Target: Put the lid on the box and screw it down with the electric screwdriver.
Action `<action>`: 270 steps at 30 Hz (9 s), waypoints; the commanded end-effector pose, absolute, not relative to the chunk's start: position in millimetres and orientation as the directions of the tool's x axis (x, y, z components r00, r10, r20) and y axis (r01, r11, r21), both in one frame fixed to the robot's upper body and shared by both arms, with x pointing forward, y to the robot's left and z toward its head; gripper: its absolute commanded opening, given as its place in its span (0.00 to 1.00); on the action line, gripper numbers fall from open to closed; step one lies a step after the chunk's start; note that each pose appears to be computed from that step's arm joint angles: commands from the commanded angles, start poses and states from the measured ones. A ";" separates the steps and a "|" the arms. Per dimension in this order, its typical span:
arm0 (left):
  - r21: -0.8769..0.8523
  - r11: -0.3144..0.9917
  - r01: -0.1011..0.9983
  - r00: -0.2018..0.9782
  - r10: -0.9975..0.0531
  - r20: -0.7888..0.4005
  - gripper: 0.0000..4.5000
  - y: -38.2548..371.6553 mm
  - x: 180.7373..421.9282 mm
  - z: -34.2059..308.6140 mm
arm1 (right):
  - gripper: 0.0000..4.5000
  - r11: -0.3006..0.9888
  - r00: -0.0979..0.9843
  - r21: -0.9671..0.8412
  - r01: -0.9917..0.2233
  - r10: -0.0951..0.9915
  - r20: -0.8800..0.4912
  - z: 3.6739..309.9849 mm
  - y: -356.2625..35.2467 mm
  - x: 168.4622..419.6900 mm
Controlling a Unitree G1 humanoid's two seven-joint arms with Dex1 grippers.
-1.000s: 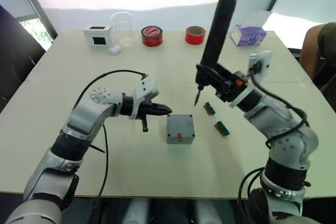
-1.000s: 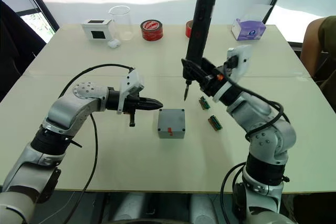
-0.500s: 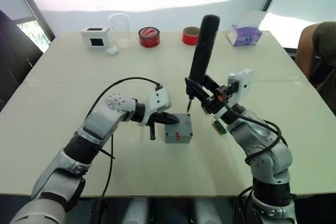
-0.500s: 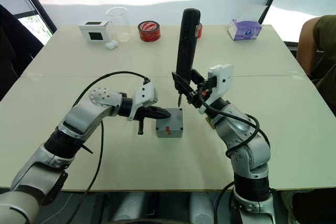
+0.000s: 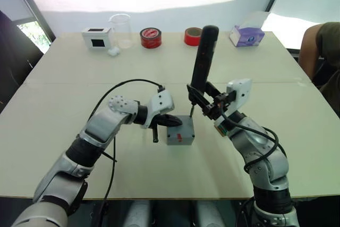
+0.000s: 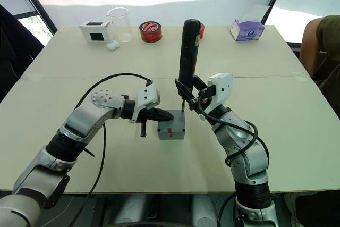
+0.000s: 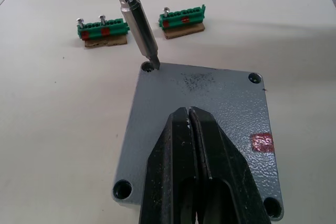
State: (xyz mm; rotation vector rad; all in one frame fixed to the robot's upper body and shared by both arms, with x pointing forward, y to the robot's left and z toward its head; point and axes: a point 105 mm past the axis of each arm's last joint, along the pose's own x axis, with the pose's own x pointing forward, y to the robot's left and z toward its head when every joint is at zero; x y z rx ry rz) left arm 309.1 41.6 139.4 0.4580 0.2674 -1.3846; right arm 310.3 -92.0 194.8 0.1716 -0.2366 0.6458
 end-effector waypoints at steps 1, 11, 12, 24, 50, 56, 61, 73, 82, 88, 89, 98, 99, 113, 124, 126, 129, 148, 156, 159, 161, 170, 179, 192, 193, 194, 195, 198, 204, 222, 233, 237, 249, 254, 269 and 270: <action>0.148 0.121 0.982 0.175 -0.879 -0.444 0.00 42.3 307.2 138.4 | 0.39 0.788 0.759 0.057 -0.613 0.567 0.321 204.9 -91.4 308.5; 0.138 0.118 0.983 0.169 -0.879 -0.447 0.00 42.8 305.2 136.7 | 0.39 0.808 0.772 0.043 -0.587 0.543 0.331 207.0 -97.9 313.4; 0.138 0.119 0.983 0.169 -0.879 -0.447 0.00 42.9 305.1 136.7 | 0.39 0.806 0.770 0.039 -0.590 0.548 0.326 206.2 -97.7 313.4; 0.131 0.117 0.984 0.165 -0.870 -0.464 0.00 46.7 301.9 129.6 | 0.39 0.800 0.796 0.067 -0.596 0.580 0.173 160.0 -94.9 304.9; 0.134 0.120 0.984 0.171 -0.851 -0.496 0.00 49.9 302.2 119.8 | 0.39 0.811 0.812 0.054 -0.582 0.583 -0.006 117.7 -94.0 307.6; 0.132 0.122 0.984 0.173 -0.848 -0.500 0.00 51.7 301.9 119.2 | 0.39 0.812 0.814 0.071 -0.579 0.581 -0.011 114.6 -93.1 307.1; 0.133 0.121 0.984 0.172 -0.849 -0.500 0.00 51.3 301.4 119.3 | 0.39 0.809 0.811 0.073 -0.584 0.585 -0.003 116.6 -91.6 306.5; 0.128 0.122 0.984 0.170 -0.851 -0.497 0.00 50.0 300.9 118.5 | 0.39 0.806 0.808 0.061 -0.589 0.589 0.022 124.4 -92.3 306.5; 0.088 0.127 0.988 0.154 -0.867 -0.474 0.00 48.0 298.7 118.2 | 0.39 0.799 0.792 -0.026 -0.600 0.599 0.121 165.6 -93.3 308.5; 0.080 0.133 0.988 0.155 -0.866 -0.476 0.00 50.2 299.4 117.9 | 0.39 0.789 0.767 -0.026 -0.614 0.605 0.215 216.3 -93.4 308.5; 0.078 0.135 0.988 0.156 -0.868 -0.472 0.00 50.2 299.3 118.7 | 0.39 0.796 0.772 -0.049 -0.603 0.598 0.213 221.5 -93.5 309.6; 0.125 0.232 0.965 0.262 -0.896 -0.359 0.00 49.2 311.1 136.9 | 0.39 0.809 0.771 -0.049 -0.586 0.576 0.272 273.1 -92.5 311.1; 0.177 0.282 0.943 0.327 -0.885 -0.331 0.00 49.8 317.6 141.1 | 0.39 0.806 0.771 -0.039 -0.591 0.578 0.268 275.5 -93.2 311.8; 0.067 0.055 0.996 0.070 -0.968 -0.243 0.00 50.4 284.4 189.3 | 0.39 0.855 0.866 0.208 -0.475 0.496 -0.063 267.2 -173.2 322.6; 0.154 -0.051 0.987 0.011 -0.926 -0.377 0.00 53.0 268.7 163.0 | 0.39 0.945 0.682 0.258 -0.200 0.323 -0.656 155.1 -256.3 283.6; 0.164 -0.036 0.986 0.026 -0.933 -0.360 0.00 50.9 270.2 166.0 | 0.39 0.952 0.663 0.257 -0.165 0.300 -0.686 148.0 -263.8 279.7; 0.169 -0.032 0.985 0.030 -0.935 -0.353 0.00 49.0 268.3 165.9 | 0.39 0.957 0.632 0.256 -0.134 0.281 -0.722 141.2 -271.8 274.8; 0.147 -0.020 0.989 0.024 -0.956 -0.293 0.00 47.3 262.7 181.3 | 0.50 0.974 0.557 0.225 -0.005 0.189 -0.808 119.0 -291.6 281.9; 0.160 0.008 0.987 0.057 -0.951 -0.303 0.00 53.2 267.5 181.2 | 1.00 0.987 0.588 0.154 -0.042 0.149 -0.795 130.0 -290.7 290.0; 0.163 0.017 0.987 0.066 -0.951 -0.303 0.00 54.7 269.9 182.1 | 1.00 0.987 0.592 0.143 -0.070 0.157 -0.791 131.9 -286.6 290.5; 0.166 0.025 0.986 0.075 -0.950 -0.303 0.00 55.8 271.9 183.0 | 1.00 0.987 0.608 0.137 -0.085 0.161 -0.777 136.5 -284.6 292.3; 0.184 0.145 0.972 0.194 -0.938 -0.286 0.00 73.2 298.7 191.2 | 1.00 0.956 0.738 0.055 -0.287 0.257 -0.623 193.7 -258.7 311.0; 0.269 0.292 0.918 0.387 -0.809 -0.443 0.00 108.7 333.4 154.2 | 1.00 0.554 0.533 -0.111 -0.825 0.698 -0.479 194.7 -143.8 267.0; 0.191 0.200 0.961 0.269 -0.838 -0.474 0.00 78.8 307.5 126.1 | 1.00 0.402 0.356 -0.078 -0.912 0.684 -0.636 126.0 -114.9 244.9; 0.185 0.193 0.964 0.259 -0.845 -0.468 0.00 74.4 306.4 125.5 | 1.00 0.401 0.346 -0.067 -0.914 0.680 -0.647 122.5 -114.5 243.8; 0.182 0.192 0.964 0.256 -0.849 -0.463 0.00 71.5 306.7 125.7 | 1.00 0.395 0.338 -0.061 -0.916 0.682 -0.649 121.3 -113.5 242.7; 0.184 0.192 0.964 0.257 -0.850 -0.460 0.00 69.8 307.5 125.6 | 1.00 0.390 0.331 -0.056 -0.919 0.686 -0.648 121.1 -112.0 241.6; 0.186 0.188 0.964 0.254 -0.855 -0.452 0.00 65.0 309.4 125.1 | 1.00 0.387 0.321 -0.039 -0.921 0.701 -0.637 120.7 -107.2 239.9; 0.206 0.169 0.964 0.244 -0.867 -0.433 0.00 46.4 317.5 127.5 | 1.00 0.409 0.298 0.096 -0.908 0.788 -0.539 128.2 -87.3 234.8; 0.201 0.145 0.969 0.234 -0.800 -0.553 0.00 79.7 298.1 116.2 | 1.00 0.456 0.462 -0.194 -0.868 0.602 -0.652 127.2 -142.5 271.0; 0.192 0.162 0.968 0.241 -0.816 -0.525 0.00 63.8 296.6 113.2 | 1.00 0.371 0.390 -0.161 -0.915 0.702 -0.596 121.9 -115.4 274.1; 0.203 0.179 0.963 0.260 -0.815 -0.517 0.00 64.6 302.3 116.1 | 1.00 0.338 0.326 -0.099 -0.936 0.722 -0.610 116.2 -111.4 257.6; 0.224 0.205 0.953 0.292 -0.820 -0.493 0.00 58.5 311.5 120.1 | 1.00 0.334 0.306 -0.065 -0.940 0.748 -0.588 119.2 -100.2 249.6; 0.220 0.213 0.952 0.297 -0.822 -0.487 0.00 56.9 312.6 120.5 | 1.00 0.333 0.306 -0.066 -0.941 0.746 -0.591 118.6 -100.0 249.0; 0.104 0.350 0.931 0.365 -0.886 -0.287 0.00 98.1 326.8 176.7 | 1.00 0.656 0.596 -0.019 -0.754 0.671 -0.442 161.6 -171.8 271.3; 0.087 0.333 0.939 0.344 -0.900 -0.267 0.00 96.3 323.6 182.0 | 1.00 0.683 0.619 -0.022 -0.731 0.648 -0.443 159.7 -177.2 272.5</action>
